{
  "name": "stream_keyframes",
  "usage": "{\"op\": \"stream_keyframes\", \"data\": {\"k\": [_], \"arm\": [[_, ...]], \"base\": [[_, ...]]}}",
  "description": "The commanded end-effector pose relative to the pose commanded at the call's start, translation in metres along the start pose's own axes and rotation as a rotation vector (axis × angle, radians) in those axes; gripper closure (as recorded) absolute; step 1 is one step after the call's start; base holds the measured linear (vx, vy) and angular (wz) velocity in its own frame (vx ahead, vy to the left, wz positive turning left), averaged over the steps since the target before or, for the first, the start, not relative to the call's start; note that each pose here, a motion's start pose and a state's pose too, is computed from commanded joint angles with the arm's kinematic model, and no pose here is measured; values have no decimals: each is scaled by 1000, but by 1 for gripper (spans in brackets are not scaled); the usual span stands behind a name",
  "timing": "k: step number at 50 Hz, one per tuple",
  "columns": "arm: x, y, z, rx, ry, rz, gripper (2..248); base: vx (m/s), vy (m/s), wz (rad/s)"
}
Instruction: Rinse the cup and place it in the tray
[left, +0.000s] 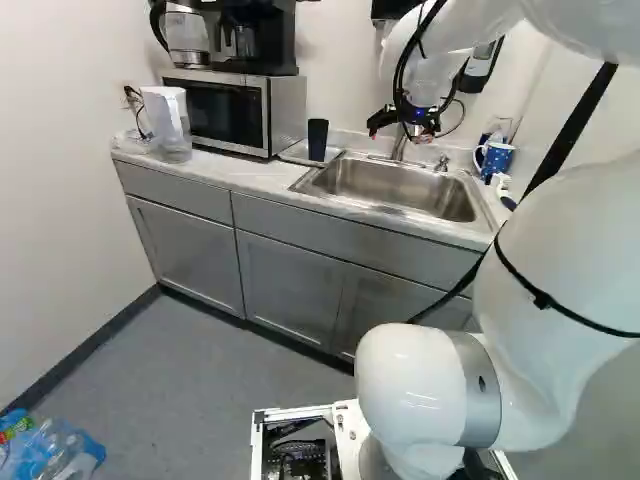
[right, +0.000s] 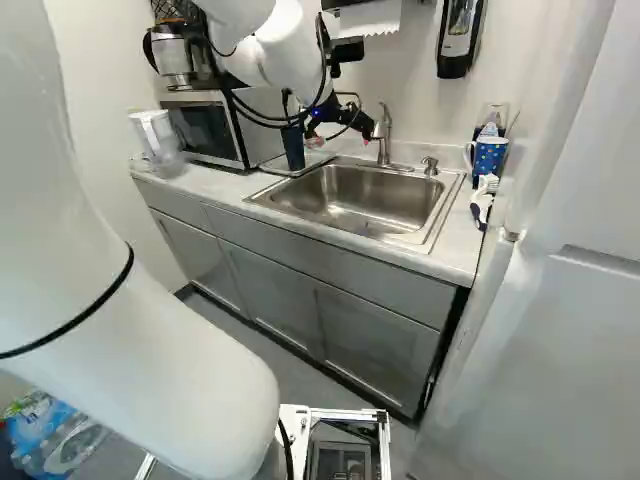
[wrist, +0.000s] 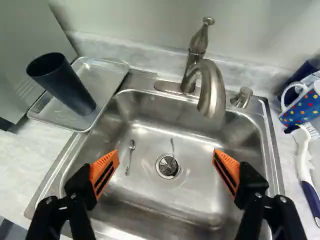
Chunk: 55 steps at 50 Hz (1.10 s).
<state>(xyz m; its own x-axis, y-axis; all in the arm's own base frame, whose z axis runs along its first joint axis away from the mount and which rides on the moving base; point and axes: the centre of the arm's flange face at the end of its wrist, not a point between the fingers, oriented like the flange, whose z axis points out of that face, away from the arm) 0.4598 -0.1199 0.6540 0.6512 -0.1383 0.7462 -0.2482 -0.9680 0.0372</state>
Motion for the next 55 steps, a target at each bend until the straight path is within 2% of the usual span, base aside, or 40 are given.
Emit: {"op": "stream_keyframes", "data": {"k": [19,27,55], "arm": [[-15,22,-8,-38,-73,33,3],[-16,27,-9,-46,-75,40,3],[-16,27,-9,-46,-75,40,3]], "base": [[0,0,0],[0,0,0],[0,0,0]]}}
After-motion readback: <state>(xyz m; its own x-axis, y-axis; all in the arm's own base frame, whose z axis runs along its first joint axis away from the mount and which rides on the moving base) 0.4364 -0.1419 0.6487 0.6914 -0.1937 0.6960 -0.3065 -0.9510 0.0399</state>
